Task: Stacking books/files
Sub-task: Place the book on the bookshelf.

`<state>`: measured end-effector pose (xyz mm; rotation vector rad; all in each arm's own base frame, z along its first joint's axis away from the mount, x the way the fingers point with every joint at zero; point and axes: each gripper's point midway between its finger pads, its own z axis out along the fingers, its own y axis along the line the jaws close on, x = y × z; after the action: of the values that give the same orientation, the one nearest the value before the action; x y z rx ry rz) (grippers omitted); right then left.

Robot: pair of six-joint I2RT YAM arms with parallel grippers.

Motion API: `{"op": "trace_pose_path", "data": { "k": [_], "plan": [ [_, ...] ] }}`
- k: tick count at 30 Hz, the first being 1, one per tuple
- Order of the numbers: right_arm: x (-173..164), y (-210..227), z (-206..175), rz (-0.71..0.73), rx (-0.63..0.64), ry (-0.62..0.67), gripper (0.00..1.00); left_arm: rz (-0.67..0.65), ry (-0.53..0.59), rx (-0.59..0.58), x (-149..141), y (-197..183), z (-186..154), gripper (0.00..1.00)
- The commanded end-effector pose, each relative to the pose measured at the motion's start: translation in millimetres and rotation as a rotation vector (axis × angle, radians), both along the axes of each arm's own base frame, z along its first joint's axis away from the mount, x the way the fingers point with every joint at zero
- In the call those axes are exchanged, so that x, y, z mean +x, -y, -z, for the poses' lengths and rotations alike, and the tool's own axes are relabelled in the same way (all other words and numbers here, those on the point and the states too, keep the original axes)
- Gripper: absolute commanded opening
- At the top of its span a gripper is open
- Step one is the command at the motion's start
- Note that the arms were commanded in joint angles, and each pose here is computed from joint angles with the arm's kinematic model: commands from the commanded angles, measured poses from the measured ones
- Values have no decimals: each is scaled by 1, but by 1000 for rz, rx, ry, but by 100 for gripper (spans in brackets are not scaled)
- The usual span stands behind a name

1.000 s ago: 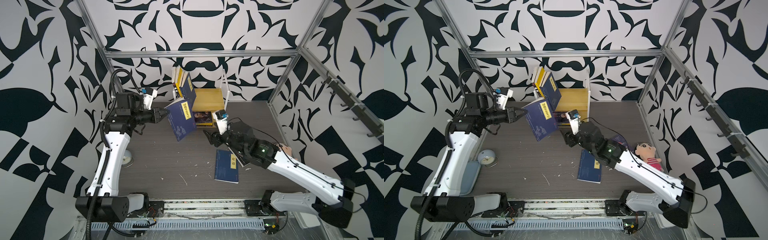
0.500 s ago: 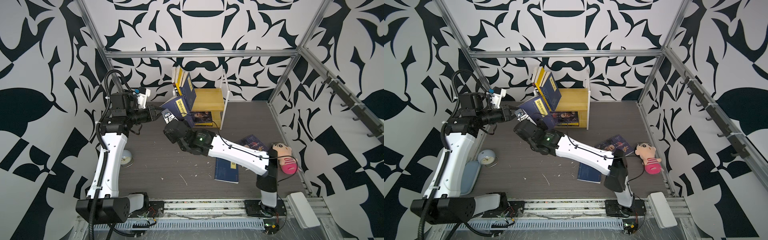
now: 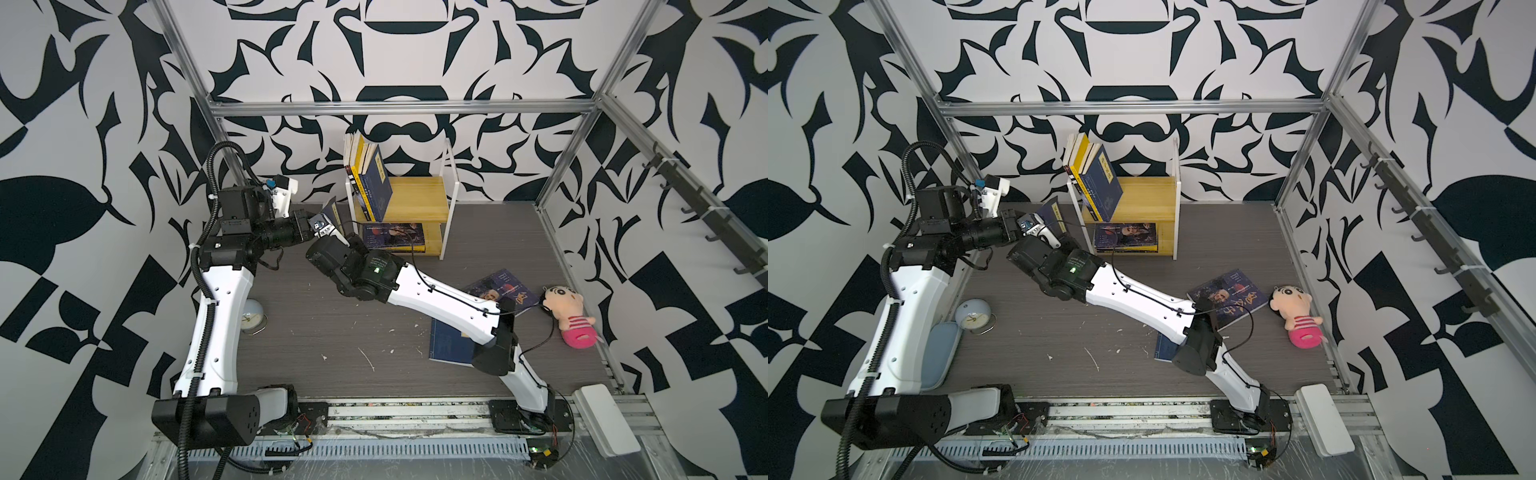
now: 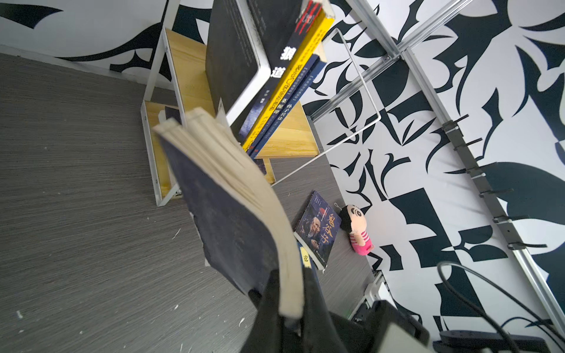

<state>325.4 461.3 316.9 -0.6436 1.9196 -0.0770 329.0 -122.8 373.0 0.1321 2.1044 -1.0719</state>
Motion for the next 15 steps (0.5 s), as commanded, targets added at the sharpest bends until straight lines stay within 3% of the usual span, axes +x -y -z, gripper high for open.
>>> {"op": "trace_pose_path", "data": {
  "k": [1,5,9,15],
  "plan": [
    [-9,38,-32,9,-51,30,0,12,49,14,-7,-2,-5,34],
    [-20,68,-46,11,12,40,0,-34,62,52,-2,-17,2,54],
    [-20,109,-69,21,177,84,0,-124,55,150,8,-43,26,68],
    [10,158,-105,49,385,192,0,-182,30,287,15,-68,79,89]
  ]
}}
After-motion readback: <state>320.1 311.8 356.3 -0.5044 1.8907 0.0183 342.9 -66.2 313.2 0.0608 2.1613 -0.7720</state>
